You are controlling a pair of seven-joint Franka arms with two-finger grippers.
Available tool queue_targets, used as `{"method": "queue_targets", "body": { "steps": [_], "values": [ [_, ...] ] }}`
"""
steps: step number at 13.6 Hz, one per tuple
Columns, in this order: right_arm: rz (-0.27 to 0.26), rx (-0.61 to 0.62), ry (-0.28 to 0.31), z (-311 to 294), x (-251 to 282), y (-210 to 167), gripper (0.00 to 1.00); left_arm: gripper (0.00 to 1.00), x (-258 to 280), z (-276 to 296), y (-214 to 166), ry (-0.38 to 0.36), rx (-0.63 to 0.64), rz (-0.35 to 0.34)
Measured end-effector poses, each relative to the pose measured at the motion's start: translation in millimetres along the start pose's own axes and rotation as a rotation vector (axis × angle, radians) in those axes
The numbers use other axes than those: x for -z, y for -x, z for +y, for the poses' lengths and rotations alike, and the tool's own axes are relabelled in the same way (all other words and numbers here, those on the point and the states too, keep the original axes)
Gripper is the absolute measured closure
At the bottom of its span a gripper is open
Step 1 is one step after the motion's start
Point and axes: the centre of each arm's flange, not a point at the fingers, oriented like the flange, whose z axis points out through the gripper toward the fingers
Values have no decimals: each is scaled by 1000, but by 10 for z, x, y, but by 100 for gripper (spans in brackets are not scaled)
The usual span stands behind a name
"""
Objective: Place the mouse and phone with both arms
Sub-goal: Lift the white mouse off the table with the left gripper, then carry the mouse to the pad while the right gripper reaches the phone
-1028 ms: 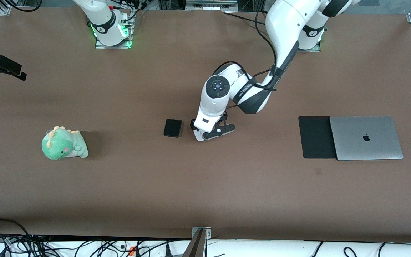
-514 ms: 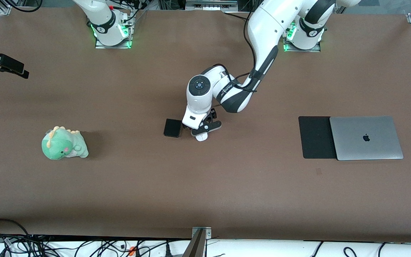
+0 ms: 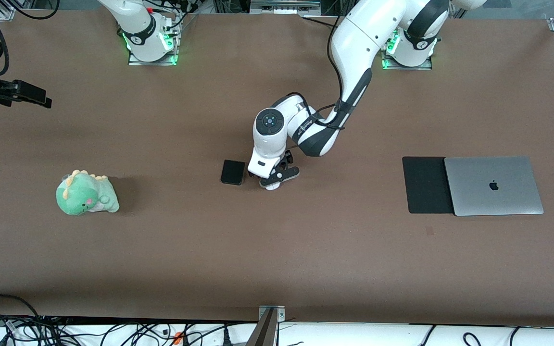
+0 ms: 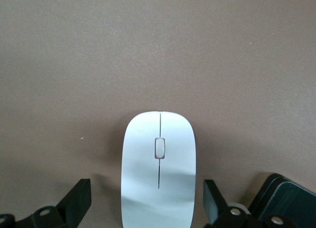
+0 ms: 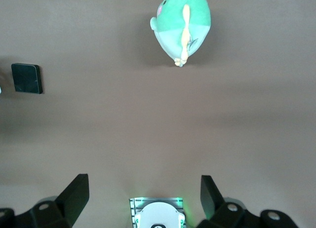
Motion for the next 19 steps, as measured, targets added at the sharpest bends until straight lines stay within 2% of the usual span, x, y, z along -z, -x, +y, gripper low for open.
{"method": "queue_targets", "body": {
  "steps": [6, 7, 8, 10, 11, 15, 19],
  "values": [
    [-14, 10, -3, -64, -118, -41, 0, 0, -114, -7, 53, -14, -3, -2],
    [-14, 12, -12, -97, -134, -53, 0, 6, -124, -6, 57, -15, -3, -1],
    [-15, 11, -21, -129, -156, -66, 0, 6, -126, -3, 57, -15, -3, -1],
    [-16, 10, -35, -167, -208, -97, 0, 24, -109, 5, 44, -12, 2, 3],
    [-16, 8, -44, -183, -234, -109, 0, 37, -99, 6, 27, -11, 4, 6],
    [-28, -1, -52, -302, -337, -134, 0, 37, -46, -17, -118, -8, 18, 30],
    [-53, 4, -100, -382, -483, -220, 0, 37, 293, -208, -658, -23, 50, 69]
  ]
}}
